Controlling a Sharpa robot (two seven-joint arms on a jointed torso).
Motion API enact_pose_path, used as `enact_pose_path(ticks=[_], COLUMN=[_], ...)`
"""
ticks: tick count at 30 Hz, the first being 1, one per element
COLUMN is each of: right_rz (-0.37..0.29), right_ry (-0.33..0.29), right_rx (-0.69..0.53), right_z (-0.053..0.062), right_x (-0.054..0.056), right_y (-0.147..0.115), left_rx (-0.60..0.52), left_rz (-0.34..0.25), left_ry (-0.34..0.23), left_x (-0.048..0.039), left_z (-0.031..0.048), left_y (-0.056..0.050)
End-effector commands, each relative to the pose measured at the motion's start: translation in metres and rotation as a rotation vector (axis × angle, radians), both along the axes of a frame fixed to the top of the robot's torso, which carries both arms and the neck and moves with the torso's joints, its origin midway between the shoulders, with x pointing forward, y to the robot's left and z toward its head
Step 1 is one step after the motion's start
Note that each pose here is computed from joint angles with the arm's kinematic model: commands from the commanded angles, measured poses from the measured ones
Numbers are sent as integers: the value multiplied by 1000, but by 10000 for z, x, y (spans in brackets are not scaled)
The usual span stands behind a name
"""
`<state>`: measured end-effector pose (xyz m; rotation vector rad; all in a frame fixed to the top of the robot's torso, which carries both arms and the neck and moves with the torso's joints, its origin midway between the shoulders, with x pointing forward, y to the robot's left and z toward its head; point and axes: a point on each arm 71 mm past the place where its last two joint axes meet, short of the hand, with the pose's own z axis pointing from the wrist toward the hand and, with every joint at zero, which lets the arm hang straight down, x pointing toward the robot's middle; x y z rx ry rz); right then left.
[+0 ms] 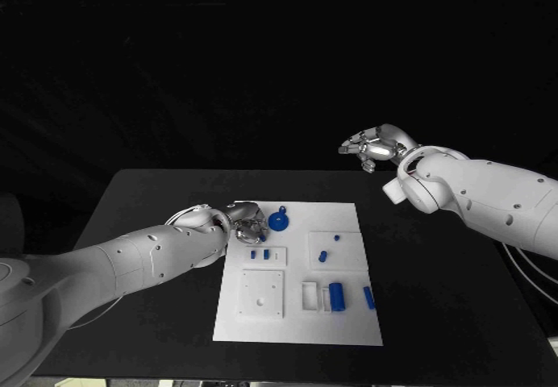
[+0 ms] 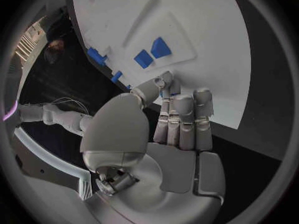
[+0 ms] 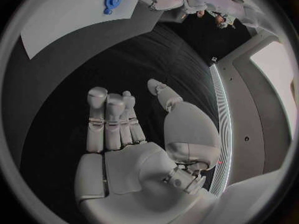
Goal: Assemble the parts on the task board
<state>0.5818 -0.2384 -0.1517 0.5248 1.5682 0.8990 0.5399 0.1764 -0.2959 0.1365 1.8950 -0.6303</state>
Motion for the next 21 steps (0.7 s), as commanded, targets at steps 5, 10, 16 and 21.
enact_pose_path(ticks=[5,10,16,21], right_rz=[19,20,17,18], right_ry=[1,1,1,1], right_rx=[-2,-2,-2,-2], right_z=[-1,-2,-2,-2], right_x=[-3,-1,0,0], right_y=[20,23,15,18], left_rx=[-3,-19,-51,-49], left_rz=[-28,-24,5,14], left_ry=[25,17,12,22], left_x=[-59,-57,-39,-33], left_z=[-70,-59,-46,-53], left_y=[-53,-55,-12,9])
